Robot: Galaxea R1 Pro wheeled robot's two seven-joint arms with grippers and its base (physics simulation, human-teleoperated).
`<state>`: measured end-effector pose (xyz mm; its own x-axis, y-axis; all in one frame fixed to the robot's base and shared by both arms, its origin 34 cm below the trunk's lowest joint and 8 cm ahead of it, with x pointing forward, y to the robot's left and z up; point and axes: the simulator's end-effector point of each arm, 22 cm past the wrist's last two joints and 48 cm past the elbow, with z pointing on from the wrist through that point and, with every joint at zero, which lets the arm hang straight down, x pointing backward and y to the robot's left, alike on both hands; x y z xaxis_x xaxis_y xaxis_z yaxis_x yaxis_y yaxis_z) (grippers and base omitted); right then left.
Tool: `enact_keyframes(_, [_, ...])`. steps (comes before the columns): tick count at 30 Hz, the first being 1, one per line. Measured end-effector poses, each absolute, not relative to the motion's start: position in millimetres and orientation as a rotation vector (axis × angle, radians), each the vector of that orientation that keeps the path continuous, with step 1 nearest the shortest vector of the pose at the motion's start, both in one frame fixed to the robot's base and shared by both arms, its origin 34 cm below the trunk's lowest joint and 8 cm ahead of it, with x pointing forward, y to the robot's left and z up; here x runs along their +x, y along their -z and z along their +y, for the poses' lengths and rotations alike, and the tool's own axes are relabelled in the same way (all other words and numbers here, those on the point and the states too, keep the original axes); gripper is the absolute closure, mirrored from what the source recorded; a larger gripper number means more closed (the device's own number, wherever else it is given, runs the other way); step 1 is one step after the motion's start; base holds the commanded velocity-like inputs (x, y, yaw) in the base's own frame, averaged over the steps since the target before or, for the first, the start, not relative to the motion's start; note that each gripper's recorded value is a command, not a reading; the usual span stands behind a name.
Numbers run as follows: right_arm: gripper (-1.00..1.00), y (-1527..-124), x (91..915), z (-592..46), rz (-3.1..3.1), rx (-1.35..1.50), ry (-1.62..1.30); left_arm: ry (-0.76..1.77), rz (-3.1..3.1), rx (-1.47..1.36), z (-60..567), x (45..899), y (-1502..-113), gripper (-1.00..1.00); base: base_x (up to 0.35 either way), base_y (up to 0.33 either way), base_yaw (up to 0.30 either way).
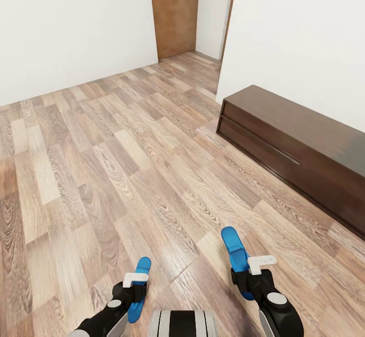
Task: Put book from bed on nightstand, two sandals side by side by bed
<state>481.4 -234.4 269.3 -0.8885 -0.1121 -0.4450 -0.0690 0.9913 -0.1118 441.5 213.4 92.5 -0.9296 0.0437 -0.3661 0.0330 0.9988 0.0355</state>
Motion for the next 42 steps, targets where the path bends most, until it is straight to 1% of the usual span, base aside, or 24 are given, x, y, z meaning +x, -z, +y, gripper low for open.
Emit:
enact_keyframes(25, [1.0, -252, 474, -234, 2.702, -0.132, 0.125, -0.047, 2.806, 0.058, 217, 425, -76, -1.0, 0.0, 0.0, 0.0])
enact_keyframes(42, [1.0, -259, 493, -209, 2.661, -0.159, 0.059, -0.037, 2.794, 0.058, 214, 431, -78, -1.0, 0.0, 0.0, 0.0])
